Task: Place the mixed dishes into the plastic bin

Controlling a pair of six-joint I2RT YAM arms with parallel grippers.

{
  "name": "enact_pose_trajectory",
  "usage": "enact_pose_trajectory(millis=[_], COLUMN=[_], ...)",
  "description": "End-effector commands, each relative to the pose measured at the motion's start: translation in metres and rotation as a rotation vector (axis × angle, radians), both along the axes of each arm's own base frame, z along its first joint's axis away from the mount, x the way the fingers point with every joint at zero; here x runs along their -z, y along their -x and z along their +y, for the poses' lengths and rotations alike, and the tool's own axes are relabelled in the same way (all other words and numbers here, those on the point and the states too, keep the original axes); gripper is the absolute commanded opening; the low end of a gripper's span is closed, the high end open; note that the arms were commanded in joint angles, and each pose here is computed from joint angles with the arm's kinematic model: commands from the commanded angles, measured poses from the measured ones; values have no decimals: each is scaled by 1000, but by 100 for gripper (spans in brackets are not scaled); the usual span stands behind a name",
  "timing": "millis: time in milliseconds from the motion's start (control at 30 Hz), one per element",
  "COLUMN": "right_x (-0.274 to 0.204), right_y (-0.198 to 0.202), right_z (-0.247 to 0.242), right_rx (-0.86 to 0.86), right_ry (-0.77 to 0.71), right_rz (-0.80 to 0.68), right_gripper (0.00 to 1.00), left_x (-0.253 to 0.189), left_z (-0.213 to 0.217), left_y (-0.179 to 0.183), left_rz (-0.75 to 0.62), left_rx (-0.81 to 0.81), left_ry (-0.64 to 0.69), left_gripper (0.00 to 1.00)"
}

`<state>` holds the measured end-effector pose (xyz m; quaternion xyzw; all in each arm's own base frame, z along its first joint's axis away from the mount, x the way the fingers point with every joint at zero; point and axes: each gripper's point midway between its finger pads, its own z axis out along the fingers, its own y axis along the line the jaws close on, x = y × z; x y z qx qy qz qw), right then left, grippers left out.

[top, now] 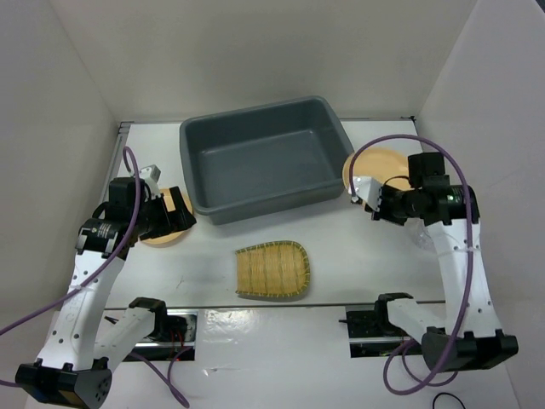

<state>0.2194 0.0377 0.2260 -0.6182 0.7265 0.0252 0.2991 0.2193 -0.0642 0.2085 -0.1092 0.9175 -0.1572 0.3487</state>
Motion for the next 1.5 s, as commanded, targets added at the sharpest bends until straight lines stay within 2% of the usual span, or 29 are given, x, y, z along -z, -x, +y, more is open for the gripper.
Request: enact_pose_trajectory(millis=[0, 67, 200, 300, 333, 367, 433, 467, 533, 567, 633, 667, 900, 1067, 1233, 1400, 1467], right_x=[-82, -128, -185, -179, -173, -147, -136, -123, -106, -96, -90, -72, 9, 65, 88, 91, 96], right_y=[-25, -37, -50, -75, -84, -109, -135, -165, -182, -204, -214, -225, -238, -248, -253, -251, -247], right_z=[28, 39, 48, 62, 71, 78, 91, 102, 127, 140, 164, 175, 205, 195, 190, 189, 190], right_rx=[-40, -9, 4, -21, -27, -14, 24, 37, 29, 25, 3, -9, -20, 15, 35, 35, 33], right_ry=[-134, -221, -297, -292, -301, -287, -329, -336, -384, -390, -403, -396, -300, -196, -149, -145, -131], right_rz=[-293, -443, -693, -754, -736, -656, -571, -500, -382, -339, -305, -277, -157, -98, -80, -71, -57], right_gripper=[0, 0, 0, 0, 0, 0, 0, 0, 0, 0, 0, 0, 0, 0, 2, 4, 9], left_x=[-11, -11, -12, -14, -14, -14, -14, -14, -14, -14, -14, -14, -5, -1, 7, 12, 14], left_z=[-1, -1, -1, -2, -2, -2, -1, -1, -1, -1, -2, 0, 10, 11, 11, 17, 25], left_y=[0, 0, 1, -1, -1, -1, -1, -1, -1, -1, -1, -1, 1, 1, -3, -4, -2], left_rz=[-34, -34, -43, -53, -53, -53, -55, -55, -55, -55, -53, -53, -10, 14, 53, 82, 105], left_rx=[1, 1, 2, 2, 2, 2, 8, 8, 8, 8, 2, -5, -68, -86, -86, -121, -164], left_ry=[18, 18, 19, 20, 20, 20, 13, 13, 13, 13, 20, 13, -13, -18, -24, -28, -46], left_gripper=[99, 99, 99, 99, 99, 99, 99, 99, 99, 99, 99, 99, 99, 99, 99, 99, 99])
